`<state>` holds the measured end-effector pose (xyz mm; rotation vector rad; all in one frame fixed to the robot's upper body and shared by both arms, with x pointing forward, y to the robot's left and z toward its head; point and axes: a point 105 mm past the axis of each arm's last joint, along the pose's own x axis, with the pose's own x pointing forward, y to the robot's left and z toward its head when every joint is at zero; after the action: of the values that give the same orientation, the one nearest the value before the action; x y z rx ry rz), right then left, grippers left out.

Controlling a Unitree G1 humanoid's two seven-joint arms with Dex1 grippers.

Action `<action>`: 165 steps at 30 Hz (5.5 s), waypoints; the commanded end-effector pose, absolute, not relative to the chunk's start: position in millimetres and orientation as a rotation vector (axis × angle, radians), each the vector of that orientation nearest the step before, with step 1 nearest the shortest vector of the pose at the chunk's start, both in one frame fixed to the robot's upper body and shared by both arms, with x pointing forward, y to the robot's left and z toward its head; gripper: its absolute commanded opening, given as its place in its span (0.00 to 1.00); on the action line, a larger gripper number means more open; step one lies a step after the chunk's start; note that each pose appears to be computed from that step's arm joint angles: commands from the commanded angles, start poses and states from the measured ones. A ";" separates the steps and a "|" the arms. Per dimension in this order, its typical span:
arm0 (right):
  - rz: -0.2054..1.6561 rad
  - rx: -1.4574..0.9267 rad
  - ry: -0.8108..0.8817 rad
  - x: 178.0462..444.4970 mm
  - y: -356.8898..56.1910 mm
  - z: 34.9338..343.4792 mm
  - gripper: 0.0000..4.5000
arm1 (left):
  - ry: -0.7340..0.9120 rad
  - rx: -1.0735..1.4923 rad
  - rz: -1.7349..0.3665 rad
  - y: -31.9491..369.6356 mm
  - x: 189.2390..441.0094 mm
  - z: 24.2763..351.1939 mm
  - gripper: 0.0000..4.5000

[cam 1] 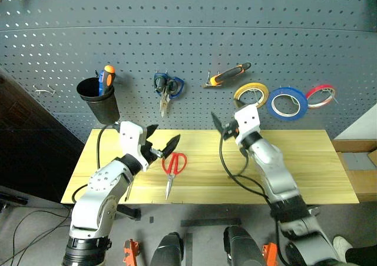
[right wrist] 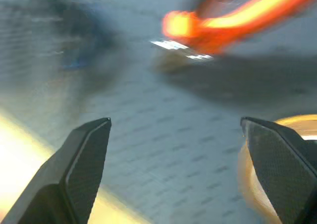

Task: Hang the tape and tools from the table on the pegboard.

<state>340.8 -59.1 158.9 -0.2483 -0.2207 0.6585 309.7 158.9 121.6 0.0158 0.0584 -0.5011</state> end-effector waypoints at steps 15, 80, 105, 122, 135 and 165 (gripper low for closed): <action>0.943 -0.242 0.048 287.1 -55.1 160.9 1.00 | 0.686 -0.007 -0.238 156.6 314.0 -5.4 1.00; 1.084 -0.440 -0.124 267.8 -47.6 173.6 1.00 | -0.325 0.205 -0.074 178.3 317.7 191.7 0.01; 1.102 -0.429 -0.203 268.2 -31.5 192.3 1.00 | -0.229 0.141 -0.239 153.7 361.2 165.6 0.28; 1.071 -0.350 0.152 274.5 -40.8 150.3 1.00 | 0.262 0.127 -0.038 243.2 300.7 76.1 0.94; 1.060 -0.245 0.221 286.0 4.8 161.0 1.00 | 0.502 0.090 0.055 292.5 315.8 55.0 0.99; 1.050 -0.260 0.195 293.2 9.1 180.5 1.00 | 0.628 0.007 0.139 280.5 335.7 -8.8 0.21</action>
<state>291.9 6.7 164.0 -0.2650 0.2698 1.0455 352.1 279.4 11.8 0.0070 0.5581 0.1014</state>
